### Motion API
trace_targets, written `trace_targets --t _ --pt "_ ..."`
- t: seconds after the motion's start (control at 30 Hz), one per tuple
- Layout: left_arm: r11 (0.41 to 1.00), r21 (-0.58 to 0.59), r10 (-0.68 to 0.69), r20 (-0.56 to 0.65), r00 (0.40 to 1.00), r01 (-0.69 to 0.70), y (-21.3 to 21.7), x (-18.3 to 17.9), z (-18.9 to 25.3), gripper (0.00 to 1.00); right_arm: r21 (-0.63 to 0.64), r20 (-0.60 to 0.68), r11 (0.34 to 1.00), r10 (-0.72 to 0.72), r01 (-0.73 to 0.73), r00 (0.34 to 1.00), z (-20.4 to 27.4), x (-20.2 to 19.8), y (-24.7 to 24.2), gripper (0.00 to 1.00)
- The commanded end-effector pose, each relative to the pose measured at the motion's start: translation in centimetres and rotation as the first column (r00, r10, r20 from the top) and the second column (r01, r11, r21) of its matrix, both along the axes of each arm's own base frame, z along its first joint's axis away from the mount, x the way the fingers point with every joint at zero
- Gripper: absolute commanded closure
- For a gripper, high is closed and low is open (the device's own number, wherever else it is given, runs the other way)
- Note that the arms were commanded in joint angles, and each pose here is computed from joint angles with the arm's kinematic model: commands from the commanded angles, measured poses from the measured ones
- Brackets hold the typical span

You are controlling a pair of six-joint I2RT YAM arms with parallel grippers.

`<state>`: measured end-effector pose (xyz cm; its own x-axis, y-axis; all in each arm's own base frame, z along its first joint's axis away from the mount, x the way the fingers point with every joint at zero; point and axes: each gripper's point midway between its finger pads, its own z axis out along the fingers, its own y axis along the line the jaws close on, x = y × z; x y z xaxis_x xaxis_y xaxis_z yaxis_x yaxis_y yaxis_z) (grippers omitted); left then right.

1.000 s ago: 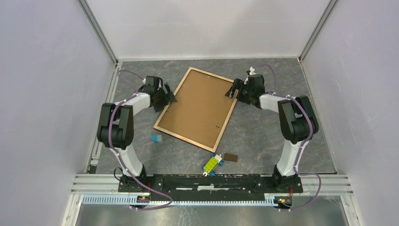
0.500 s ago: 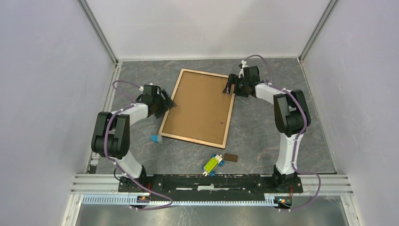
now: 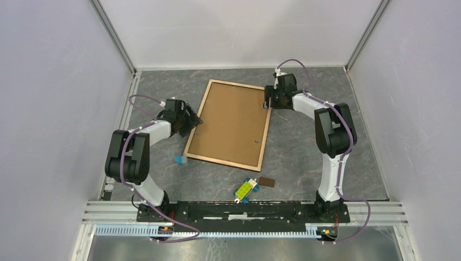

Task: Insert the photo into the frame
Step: Adjust the photo frame at the center of the board, then install the photo frame at the center of the board.

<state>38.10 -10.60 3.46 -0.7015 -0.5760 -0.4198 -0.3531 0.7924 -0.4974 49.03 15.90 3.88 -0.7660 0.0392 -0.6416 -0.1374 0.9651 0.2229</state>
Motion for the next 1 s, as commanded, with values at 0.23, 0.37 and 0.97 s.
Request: trace_targets --t 0.23,0.37,0.97 --pt "1.000 -0.014 0.011 -0.100 0.995 -0.013 -0.5 -2.0 -1.9 0.24 -0.131 0.044 0.991 -0.023 0.028 0.999 -0.7 1.1 0.6 0.35" --pt "1.000 -0.013 0.011 -0.098 0.995 -0.012 -0.5 -2.0 -1.9 0.24 -0.158 0.032 0.984 -0.072 0.076 0.997 -1.6 0.7 0.0 0.38" --pt "1.000 -0.013 0.012 -0.097 0.995 -0.013 -0.5 -2.0 -1.9 0.26 -0.141 -0.036 0.964 -0.234 0.227 0.972 -4.0 0.0 0.6 0.58"
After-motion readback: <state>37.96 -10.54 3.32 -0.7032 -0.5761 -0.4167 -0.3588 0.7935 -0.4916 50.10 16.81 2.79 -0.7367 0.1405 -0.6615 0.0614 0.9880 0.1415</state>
